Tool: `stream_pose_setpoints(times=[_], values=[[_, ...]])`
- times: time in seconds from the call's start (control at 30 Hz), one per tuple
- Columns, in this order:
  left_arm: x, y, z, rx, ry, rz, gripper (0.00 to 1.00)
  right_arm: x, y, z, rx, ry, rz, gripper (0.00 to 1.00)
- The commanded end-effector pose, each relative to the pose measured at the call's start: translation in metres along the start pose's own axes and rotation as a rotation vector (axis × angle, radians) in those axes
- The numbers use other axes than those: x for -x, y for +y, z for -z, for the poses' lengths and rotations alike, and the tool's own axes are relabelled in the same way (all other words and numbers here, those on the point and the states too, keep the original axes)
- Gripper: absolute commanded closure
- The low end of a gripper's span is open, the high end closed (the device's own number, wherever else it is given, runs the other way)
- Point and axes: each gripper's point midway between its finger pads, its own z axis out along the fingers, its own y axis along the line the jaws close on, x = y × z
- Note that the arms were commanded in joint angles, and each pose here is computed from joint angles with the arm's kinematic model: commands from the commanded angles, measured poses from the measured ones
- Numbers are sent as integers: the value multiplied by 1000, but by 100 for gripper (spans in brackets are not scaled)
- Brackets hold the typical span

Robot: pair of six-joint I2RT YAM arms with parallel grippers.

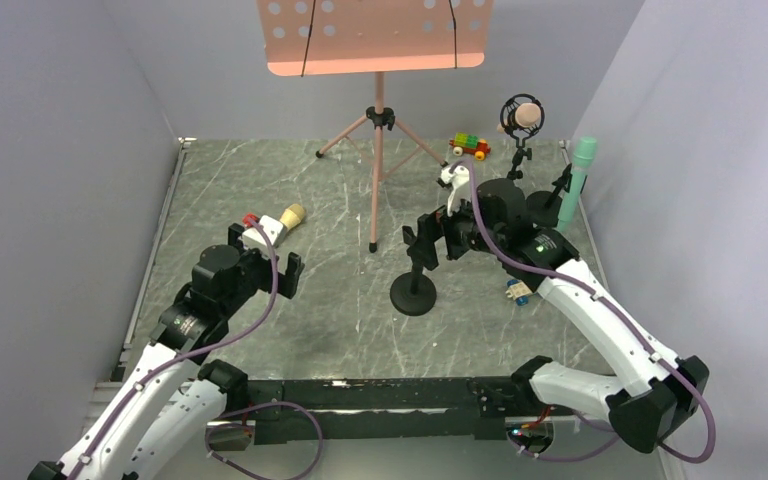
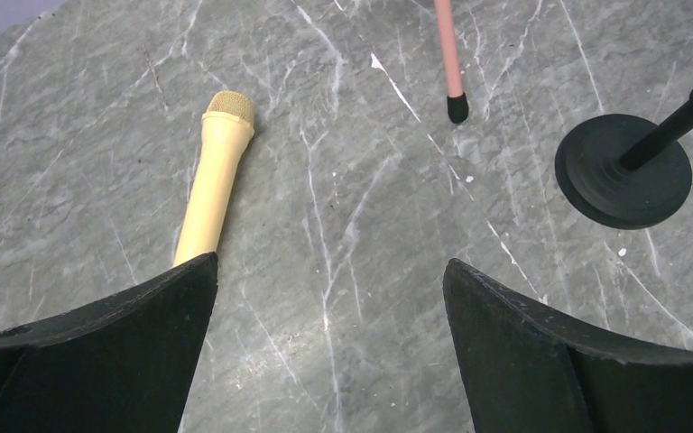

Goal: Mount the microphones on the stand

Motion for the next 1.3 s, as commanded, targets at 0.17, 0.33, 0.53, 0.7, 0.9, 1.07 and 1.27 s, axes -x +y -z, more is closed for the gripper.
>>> stream_pose_setpoints(times=[0.17,0.33,0.53,0.7,0.9,1.07,1.27], values=[[5,2,-2,6,-21,-2,1,-13,-4,-14,-73,4,44,0],[4,2,-3,1,-17,-1,1,-18,-3,-22,-74,11,57,1],[4,1,-2,0,-22,-1,1,-12,-4,-30,-86,6,79,4],[5,1,-2,0,-23,-1,1,-12,-5,-37,-96,15,113,11],[6,1,-1,-1,-27,-1,1,-15,-1,-32,-38,25,264,23],[5,1,-2,-1,-19,-1,1,-21,3,-24,59,49,387,30],[5,1,0,-1,-27,0,1,-21,0,-14,140,67,509,28]])
